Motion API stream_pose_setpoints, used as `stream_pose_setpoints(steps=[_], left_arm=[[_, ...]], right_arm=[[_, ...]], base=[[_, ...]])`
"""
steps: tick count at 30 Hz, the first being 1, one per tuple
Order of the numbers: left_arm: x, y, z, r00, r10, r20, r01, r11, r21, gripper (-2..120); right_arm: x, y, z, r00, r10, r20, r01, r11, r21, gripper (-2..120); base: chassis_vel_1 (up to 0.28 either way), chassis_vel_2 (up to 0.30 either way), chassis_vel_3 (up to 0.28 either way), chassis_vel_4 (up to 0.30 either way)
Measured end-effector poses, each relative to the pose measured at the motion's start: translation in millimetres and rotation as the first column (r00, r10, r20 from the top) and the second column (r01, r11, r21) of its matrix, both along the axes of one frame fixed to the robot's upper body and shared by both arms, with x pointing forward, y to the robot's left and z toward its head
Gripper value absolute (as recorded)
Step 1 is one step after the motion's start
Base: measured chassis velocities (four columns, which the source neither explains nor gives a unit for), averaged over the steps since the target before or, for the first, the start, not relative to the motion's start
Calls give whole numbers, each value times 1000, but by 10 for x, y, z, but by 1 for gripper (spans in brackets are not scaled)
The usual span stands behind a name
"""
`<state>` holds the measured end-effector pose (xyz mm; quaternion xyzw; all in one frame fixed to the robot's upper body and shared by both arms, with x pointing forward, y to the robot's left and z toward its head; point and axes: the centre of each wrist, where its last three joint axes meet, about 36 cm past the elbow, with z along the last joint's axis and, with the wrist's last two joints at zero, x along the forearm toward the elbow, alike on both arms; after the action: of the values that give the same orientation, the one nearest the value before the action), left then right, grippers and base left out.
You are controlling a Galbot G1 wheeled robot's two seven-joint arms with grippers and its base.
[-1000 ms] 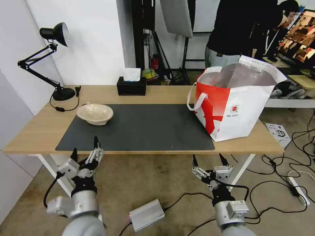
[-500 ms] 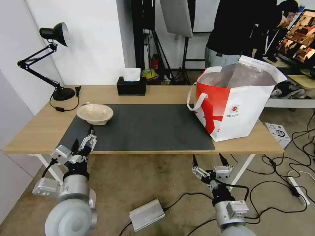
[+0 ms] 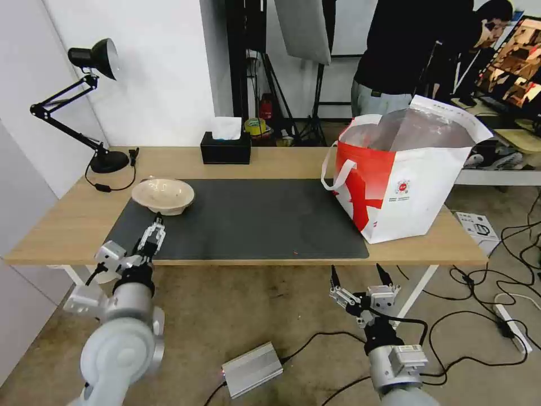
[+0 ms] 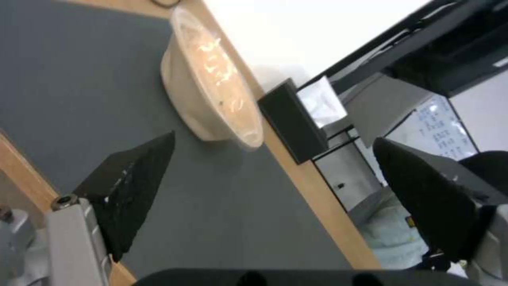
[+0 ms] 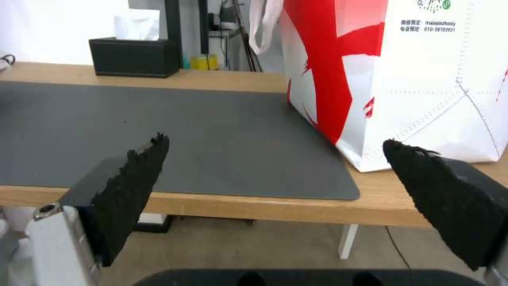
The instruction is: Pick up the trash from the table and place it into the takeout bag.
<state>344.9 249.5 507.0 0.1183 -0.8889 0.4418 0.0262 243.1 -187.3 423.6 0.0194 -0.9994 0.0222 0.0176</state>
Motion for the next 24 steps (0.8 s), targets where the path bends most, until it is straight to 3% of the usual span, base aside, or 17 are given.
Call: stream_pose_setpoints(steps=[12, 24], left_arm=[[417, 165, -45, 985, 80, -155, -79, 997, 13, 100], [652, 182, -103, 979, 75, -191, -75, 997, 5, 100]], right_arm=[[0, 0, 0, 1000, 0, 0, 0, 1000, 0, 100], [0, 0, 0, 1000, 0, 0, 0, 1000, 0, 100]], base=[[0, 0, 0, 0], [0, 0, 0, 0]])
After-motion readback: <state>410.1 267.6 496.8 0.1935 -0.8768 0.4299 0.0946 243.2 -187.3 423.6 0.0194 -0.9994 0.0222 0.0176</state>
